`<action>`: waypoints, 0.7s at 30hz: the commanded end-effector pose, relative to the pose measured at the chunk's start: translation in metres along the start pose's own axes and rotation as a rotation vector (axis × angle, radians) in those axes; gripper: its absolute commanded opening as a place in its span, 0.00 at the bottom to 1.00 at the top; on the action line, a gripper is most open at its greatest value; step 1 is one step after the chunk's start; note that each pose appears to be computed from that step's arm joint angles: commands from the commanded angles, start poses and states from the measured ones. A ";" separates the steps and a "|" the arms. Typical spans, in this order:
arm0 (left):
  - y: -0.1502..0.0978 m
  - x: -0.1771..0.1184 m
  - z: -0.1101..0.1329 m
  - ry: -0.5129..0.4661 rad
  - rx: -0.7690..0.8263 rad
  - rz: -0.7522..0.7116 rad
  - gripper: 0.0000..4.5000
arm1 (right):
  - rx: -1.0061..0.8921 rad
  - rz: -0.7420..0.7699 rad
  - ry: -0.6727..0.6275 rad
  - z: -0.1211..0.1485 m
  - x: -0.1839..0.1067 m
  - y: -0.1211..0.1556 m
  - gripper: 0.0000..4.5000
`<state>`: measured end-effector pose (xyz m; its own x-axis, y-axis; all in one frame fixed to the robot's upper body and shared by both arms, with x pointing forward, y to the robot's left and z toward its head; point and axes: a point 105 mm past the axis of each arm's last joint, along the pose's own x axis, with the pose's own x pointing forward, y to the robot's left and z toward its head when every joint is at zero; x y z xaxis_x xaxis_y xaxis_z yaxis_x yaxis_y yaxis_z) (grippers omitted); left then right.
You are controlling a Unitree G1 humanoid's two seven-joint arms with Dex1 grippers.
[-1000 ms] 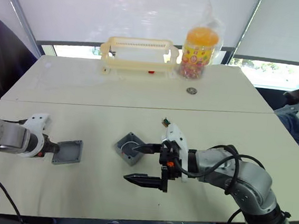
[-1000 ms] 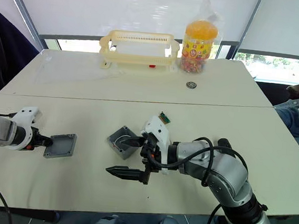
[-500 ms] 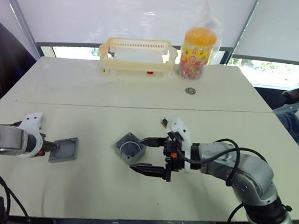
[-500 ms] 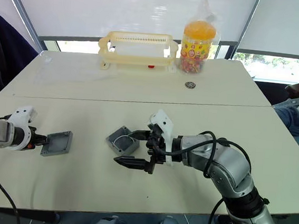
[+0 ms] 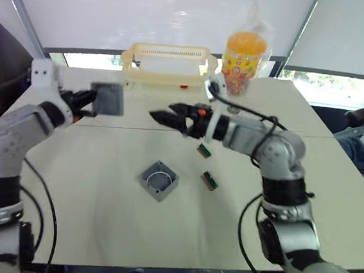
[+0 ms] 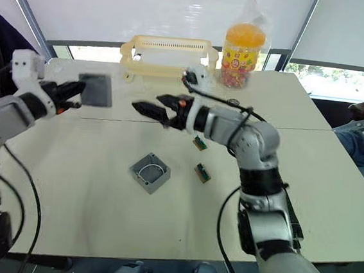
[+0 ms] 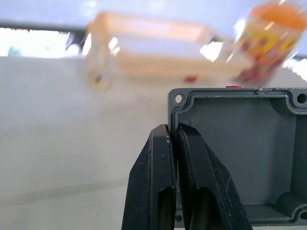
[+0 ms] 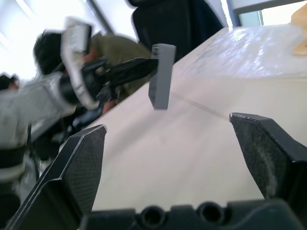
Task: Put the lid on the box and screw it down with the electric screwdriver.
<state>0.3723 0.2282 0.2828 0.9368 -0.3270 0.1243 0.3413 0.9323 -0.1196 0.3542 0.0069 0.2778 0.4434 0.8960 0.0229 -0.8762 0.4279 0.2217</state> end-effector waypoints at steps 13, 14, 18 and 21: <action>-0.060 0.023 0.026 -0.144 0.038 -0.248 0.01 | 0.036 0.041 -0.129 0.037 0.003 0.007 1.00; -0.061 0.024 0.025 -0.143 0.035 -0.252 0.01 | 0.039 0.038 -0.130 0.037 0.002 0.007 1.00; -0.066 0.025 0.024 -0.141 0.036 -0.271 0.01 | 0.045 0.033 -0.134 0.037 0.002 0.007 1.00; -0.069 0.027 0.023 -0.135 0.041 -0.284 0.00 | 0.045 0.023 -0.152 0.041 0.001 0.005 0.88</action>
<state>0.3778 0.1611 0.2982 0.8091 -0.5448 0.2202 0.5704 0.8182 -0.0714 0.3655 0.0036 0.2939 0.4705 0.8769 0.0981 -0.8522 0.4228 0.3082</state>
